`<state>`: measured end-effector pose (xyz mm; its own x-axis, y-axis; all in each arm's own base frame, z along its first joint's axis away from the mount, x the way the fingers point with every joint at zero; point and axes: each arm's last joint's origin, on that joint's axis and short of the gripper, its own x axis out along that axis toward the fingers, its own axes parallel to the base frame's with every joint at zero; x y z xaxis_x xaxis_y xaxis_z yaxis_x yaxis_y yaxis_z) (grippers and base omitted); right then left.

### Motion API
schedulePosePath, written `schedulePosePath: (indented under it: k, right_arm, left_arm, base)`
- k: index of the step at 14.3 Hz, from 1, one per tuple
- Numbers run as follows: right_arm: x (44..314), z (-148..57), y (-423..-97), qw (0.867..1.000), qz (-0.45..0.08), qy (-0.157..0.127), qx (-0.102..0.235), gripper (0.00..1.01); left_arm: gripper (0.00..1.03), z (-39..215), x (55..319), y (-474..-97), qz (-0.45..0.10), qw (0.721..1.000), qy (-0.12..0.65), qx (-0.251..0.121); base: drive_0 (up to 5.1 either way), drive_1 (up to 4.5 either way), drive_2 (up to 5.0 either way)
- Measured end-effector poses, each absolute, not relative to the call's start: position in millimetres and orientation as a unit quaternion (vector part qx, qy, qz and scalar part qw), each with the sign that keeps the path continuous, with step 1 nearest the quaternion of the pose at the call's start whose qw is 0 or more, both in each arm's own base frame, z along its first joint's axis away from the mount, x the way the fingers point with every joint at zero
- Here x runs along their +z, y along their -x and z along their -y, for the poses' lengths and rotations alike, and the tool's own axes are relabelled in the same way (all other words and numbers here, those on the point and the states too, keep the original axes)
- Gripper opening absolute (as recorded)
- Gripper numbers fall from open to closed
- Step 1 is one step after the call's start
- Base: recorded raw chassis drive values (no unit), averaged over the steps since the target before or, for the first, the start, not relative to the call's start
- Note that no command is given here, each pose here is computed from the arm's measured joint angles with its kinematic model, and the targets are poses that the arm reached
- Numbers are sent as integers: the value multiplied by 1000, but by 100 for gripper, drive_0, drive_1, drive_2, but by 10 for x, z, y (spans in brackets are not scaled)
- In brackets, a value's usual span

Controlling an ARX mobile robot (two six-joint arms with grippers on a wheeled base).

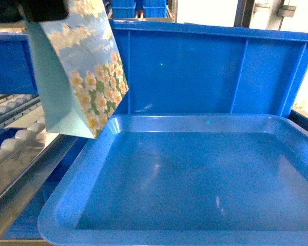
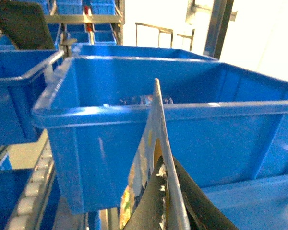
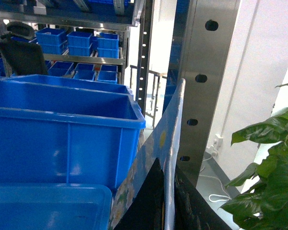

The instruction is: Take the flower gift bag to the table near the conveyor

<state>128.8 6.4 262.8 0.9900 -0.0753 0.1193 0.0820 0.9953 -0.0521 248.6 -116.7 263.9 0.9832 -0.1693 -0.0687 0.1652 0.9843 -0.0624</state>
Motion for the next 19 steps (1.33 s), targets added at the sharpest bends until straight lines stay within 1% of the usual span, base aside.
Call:
schedulePosePath:
  k: [3,7,8,10,13,19]
  right_arm:
    - [2628,-64,-1288,997,59,28,-39,3]
    - [2628,-64,-1288,997,59,28,-39,3]
    - [2627,-64,-1289,997,58,28,-39,3]
    - [2628,-64,-1288,997,59,28,-39,3]
    - [2628,-62,-1288,997,59,28,-42,3]
    - [2629,-62,-1288,997,60,28,-41,3]
  left_arm:
    - [2,876,2760,-2283,3,998,34,-52]
    - [2,514,2758,-1982,46,998,45,-1]
    - [2,503,2782,-1958,56,997,48,1]
    - [2,511,2771,-1964,51,998,45,-3]
    - [2,528,2761,-1971,48,998,44,-11]
    - [2,520,2762,-1972,48,998,42,-6]
  base:
    - [0,0,0]
    - [0,0,0]
    - [0,0,0]
    - [0,0,0]
    - [-476,255,255]
    - [-485,232,266]
